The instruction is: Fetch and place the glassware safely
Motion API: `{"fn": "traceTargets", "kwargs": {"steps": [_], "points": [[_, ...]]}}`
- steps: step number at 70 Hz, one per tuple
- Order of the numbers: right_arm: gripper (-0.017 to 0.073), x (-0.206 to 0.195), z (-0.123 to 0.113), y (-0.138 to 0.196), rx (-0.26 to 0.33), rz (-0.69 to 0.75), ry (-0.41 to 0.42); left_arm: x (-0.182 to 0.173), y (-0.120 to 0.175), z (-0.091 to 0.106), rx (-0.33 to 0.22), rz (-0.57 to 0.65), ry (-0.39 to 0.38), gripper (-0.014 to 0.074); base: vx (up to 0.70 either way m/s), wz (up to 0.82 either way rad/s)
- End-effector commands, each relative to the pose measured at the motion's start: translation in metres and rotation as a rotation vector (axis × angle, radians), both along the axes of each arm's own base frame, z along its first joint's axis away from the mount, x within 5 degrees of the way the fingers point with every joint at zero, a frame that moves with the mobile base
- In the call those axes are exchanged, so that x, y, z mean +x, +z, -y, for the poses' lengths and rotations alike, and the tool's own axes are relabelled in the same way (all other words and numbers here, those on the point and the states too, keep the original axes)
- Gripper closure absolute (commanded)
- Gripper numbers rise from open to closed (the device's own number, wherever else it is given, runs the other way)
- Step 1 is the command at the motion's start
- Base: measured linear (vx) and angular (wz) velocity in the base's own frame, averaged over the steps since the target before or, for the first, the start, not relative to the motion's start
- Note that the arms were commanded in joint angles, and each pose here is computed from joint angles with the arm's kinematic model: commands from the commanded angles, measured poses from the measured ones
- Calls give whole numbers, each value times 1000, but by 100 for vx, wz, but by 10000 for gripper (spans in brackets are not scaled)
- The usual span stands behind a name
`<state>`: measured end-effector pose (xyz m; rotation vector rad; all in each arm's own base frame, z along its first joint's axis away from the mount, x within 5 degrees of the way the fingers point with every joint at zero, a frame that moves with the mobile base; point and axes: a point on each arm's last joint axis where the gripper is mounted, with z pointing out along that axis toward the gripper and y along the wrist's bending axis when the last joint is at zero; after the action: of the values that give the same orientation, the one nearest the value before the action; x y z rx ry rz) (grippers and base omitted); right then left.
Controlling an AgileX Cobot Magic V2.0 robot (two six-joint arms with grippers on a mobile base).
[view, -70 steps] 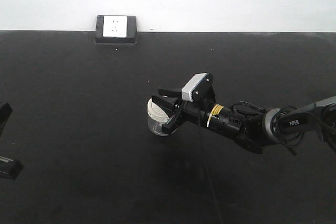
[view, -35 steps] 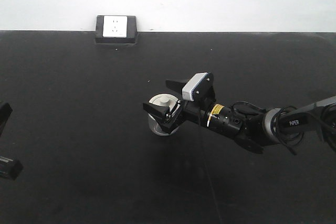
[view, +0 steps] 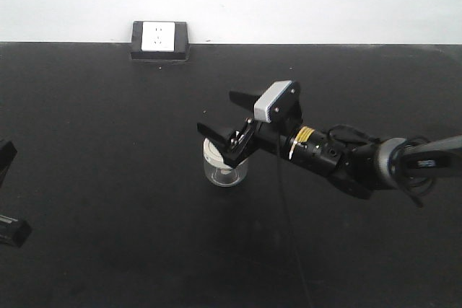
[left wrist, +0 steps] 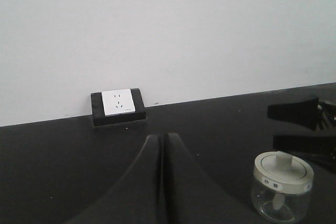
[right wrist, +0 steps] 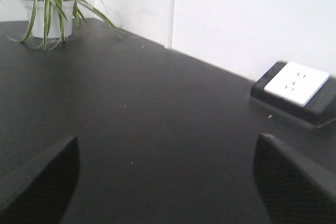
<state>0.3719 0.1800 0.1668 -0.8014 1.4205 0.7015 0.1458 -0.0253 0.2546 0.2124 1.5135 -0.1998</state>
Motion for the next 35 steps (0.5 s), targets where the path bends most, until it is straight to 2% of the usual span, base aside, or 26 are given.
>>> {"fn": "traceTargets", "kwargs": {"steps": [1, 12, 21, 27, 35], "points": [[-12, -10, 6, 52, 68, 104, -21, 2, 15, 1, -44, 84, -18, 592, 0, 0], [55, -38, 23, 80, 58, 70, -114, 2, 15, 1, -44, 84, -18, 592, 0, 0], [144, -63, 44, 103, 93, -20, -268, 2, 15, 1, -44, 84, -18, 592, 0, 0], [249, -79, 58, 116, 94, -68, -367, 2, 15, 1, -44, 84, -18, 592, 0, 0], [447, -105, 75, 133, 36, -110, -461, 2, 15, 1, -44, 84, -18, 592, 0, 0]]}}
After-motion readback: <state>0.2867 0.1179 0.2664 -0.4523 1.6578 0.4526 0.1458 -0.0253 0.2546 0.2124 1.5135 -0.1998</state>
